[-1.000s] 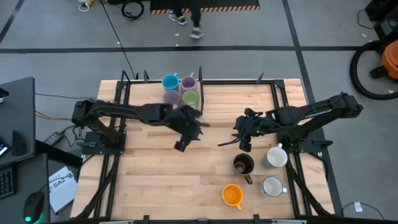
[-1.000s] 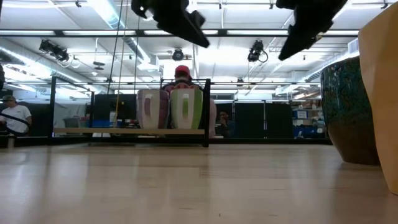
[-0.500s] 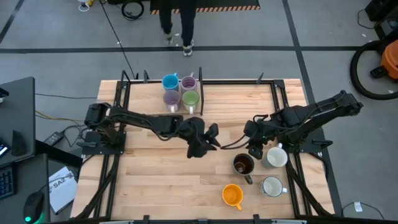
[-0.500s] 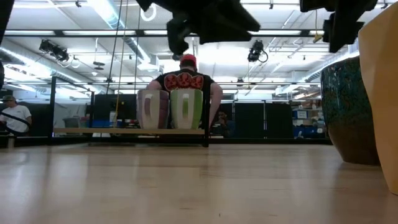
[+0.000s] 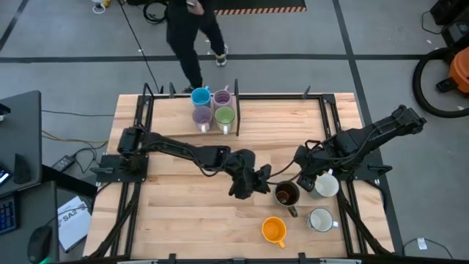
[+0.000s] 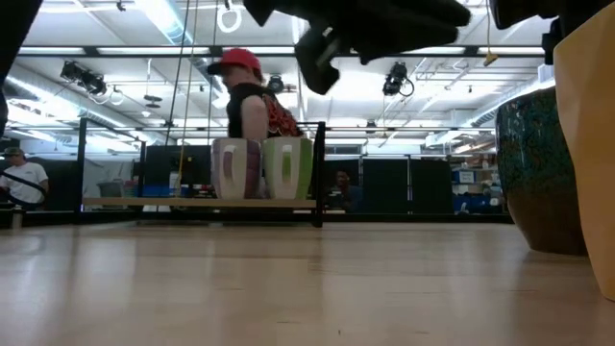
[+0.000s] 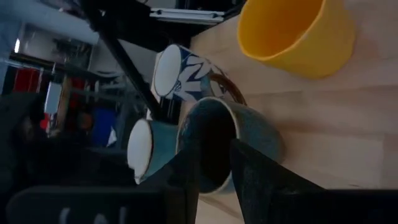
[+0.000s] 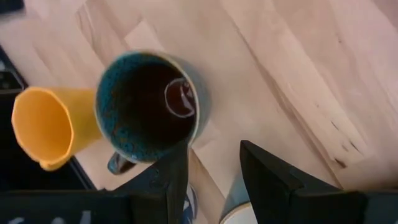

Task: Place coffee mugs
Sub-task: Put the dark blue patterned mug on the shelf

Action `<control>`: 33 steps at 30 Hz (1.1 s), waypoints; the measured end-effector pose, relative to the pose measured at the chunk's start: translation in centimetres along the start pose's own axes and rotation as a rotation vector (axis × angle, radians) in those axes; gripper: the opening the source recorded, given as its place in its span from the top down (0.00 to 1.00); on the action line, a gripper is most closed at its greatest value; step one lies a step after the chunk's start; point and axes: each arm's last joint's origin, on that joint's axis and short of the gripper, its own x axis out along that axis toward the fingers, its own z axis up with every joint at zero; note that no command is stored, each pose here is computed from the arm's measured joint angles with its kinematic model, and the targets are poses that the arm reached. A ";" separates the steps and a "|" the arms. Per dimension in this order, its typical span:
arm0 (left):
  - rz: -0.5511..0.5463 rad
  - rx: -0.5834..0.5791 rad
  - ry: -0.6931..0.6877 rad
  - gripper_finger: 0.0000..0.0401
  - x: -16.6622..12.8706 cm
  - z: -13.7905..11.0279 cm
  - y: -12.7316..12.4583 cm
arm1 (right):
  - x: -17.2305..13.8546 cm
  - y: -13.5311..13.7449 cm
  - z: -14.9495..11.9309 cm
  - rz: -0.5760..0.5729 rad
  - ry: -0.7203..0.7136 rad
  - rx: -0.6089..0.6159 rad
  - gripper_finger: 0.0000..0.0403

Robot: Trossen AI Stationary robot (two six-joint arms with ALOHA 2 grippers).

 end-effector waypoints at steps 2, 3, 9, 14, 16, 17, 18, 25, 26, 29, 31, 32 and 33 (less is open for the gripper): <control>-0.014 -0.004 0.004 0.77 0.7 -0.5 0.0 | 0.0 0.0 0.0 -0.008 -0.017 0.016 0.63; -0.030 -0.012 0.010 0.77 1.0 -0.9 -0.1 | 0.0 0.0 0.0 -0.011 -0.026 0.021 0.63; -0.118 -0.040 0.023 0.77 2.6 -1.3 0.2 | 0.0 0.0 0.1 -0.028 -0.068 0.050 0.63; -0.194 -0.043 0.031 0.77 3.3 -1.2 1.4 | 0.0 0.1 0.2 -0.023 -0.076 0.063 0.63; -0.215 -0.036 0.034 0.77 3.4 -1.3 1.8 | 0.0 0.1 0.2 -0.019 -0.078 0.066 0.63; -0.234 -0.030 0.037 0.77 3.5 -1.3 1.7 | 0.0 0.1 0.2 -0.018 -0.079 0.066 0.63; -0.239 -0.026 0.039 0.77 3.7 -1.4 1.6 | 0.0 0.1 0.2 -0.018 -0.079 0.062 0.63; -0.233 0.036 0.075 0.74 4.5 -1.6 1.1 | 0.0 0.3 0.3 -0.012 -0.107 0.041 0.63; -0.220 0.040 0.079 0.72 4.7 -1.6 1.1 | 0.0 0.3 0.4 -0.013 -0.110 0.041 0.63; -0.225 0.057 0.086 0.65 4.8 -1.8 1.0 | 0.0 0.3 0.4 -0.013 -0.112 0.041 0.63; -0.221 0.083 0.082 0.60 4.8 -1.7 1.1 | 0.0 0.3 0.4 -0.010 -0.114 0.041 0.63; -0.223 0.094 0.081 0.59 4.8 -1.7 1.1 | 0.0 0.3 0.4 -0.009 -0.114 0.041 0.63; -0.226 0.106 0.079 0.57 4.8 -1.7 1.0 | 0.0 0.3 0.4 -0.009 -0.114 0.040 0.63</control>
